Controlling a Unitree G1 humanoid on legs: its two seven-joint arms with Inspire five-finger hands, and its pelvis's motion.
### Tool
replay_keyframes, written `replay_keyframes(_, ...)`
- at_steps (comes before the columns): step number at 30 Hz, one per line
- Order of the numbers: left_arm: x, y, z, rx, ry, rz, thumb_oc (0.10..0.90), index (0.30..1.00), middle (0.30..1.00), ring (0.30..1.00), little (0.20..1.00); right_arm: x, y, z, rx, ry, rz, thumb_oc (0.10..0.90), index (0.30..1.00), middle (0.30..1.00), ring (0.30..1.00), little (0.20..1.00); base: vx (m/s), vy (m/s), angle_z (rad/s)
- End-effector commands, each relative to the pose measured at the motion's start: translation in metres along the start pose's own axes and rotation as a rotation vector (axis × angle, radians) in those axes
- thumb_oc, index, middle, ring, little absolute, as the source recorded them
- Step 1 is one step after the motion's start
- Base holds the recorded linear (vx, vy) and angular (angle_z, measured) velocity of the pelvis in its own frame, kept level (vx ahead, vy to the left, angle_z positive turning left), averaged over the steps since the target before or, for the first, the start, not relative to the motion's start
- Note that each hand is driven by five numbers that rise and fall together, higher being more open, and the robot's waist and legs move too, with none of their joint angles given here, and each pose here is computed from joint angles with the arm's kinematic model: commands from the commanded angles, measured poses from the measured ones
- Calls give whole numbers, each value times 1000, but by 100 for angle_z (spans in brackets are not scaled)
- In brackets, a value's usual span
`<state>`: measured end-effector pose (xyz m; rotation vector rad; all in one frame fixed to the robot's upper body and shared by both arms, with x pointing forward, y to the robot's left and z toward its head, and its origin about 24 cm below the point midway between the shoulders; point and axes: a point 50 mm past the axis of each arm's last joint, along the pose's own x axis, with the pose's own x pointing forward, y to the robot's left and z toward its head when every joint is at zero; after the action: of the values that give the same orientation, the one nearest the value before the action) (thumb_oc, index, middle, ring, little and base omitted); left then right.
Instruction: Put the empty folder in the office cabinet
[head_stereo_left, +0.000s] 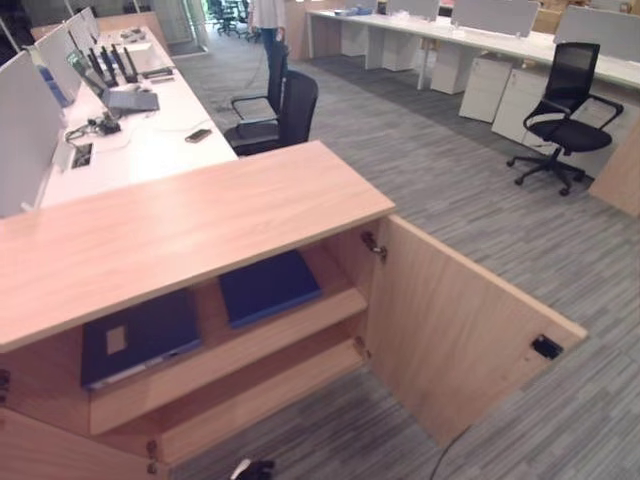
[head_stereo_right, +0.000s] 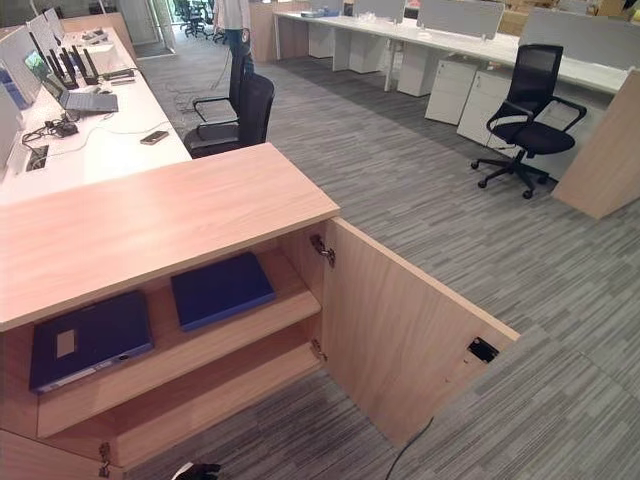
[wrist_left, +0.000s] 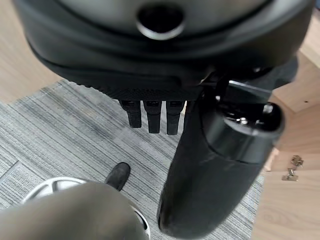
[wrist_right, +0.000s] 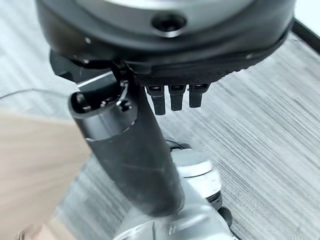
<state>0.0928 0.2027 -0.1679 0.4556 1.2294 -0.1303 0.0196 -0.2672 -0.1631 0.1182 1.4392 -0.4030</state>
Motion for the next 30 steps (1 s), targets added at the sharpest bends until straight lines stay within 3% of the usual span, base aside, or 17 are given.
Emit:
replay_keyframes(1,1,12,0,-92,27,43,800,900,900,900,900,-2,-8,38,57,-101,-39,800,900,900,900,900,-40,-144,-8)
replay_keyframes(4,0,17,-9,-132,60,64,800,900,900,900,900,-8,-30,58,67,-166,-110,800,900,900,900,900,-64,-141,-7)
replay_keyframes(8,-1,21,-18,-204,83,92,800,900,900,900,900,-24,-40,115,74,-383,-136,800,900,900,900,900,-131,-82,-52)
replay_keyframes(16,-5,15,-37,-225,128,85,800,900,900,900,900,-102,-65,206,62,-943,-192,800,900,900,900,900,20,3,-38)
replay_keyframes(21,-5,18,-35,-220,115,89,800,900,900,900,900,-138,-62,228,-38,-1126,-168,800,900,900,900,900,10,44,4)
replay_keyframes(30,-5,17,-36,-210,116,68,800,900,900,900,900,-174,-24,240,-308,-1269,27,800,900,900,900,900,0,33,-7)
